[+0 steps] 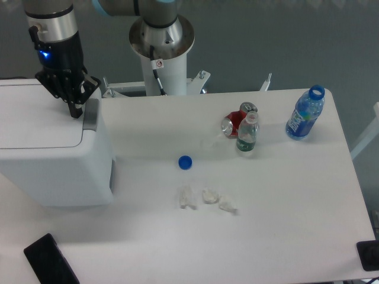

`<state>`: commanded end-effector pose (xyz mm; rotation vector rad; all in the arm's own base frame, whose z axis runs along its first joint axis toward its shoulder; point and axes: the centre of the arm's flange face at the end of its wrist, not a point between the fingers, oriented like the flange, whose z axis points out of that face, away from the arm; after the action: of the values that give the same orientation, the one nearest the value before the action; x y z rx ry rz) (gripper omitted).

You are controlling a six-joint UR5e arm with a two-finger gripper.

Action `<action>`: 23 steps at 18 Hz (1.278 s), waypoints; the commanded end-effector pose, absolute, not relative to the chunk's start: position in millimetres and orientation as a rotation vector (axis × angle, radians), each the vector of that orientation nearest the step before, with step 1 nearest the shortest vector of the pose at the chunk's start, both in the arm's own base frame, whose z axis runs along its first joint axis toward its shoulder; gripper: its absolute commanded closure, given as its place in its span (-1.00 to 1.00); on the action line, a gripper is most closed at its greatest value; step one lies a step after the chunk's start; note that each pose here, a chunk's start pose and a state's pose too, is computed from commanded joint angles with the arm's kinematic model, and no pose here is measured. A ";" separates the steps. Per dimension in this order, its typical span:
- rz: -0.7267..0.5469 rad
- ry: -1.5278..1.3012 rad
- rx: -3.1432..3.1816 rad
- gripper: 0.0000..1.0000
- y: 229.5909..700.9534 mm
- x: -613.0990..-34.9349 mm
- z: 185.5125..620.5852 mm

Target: Close the trash can

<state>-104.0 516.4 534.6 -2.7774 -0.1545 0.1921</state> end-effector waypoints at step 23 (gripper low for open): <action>0.191 -0.312 -3.008 -1.00 381.3 -478.7 410.7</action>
<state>-478.7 381.3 410.7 -3.0076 -0.3120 0.1909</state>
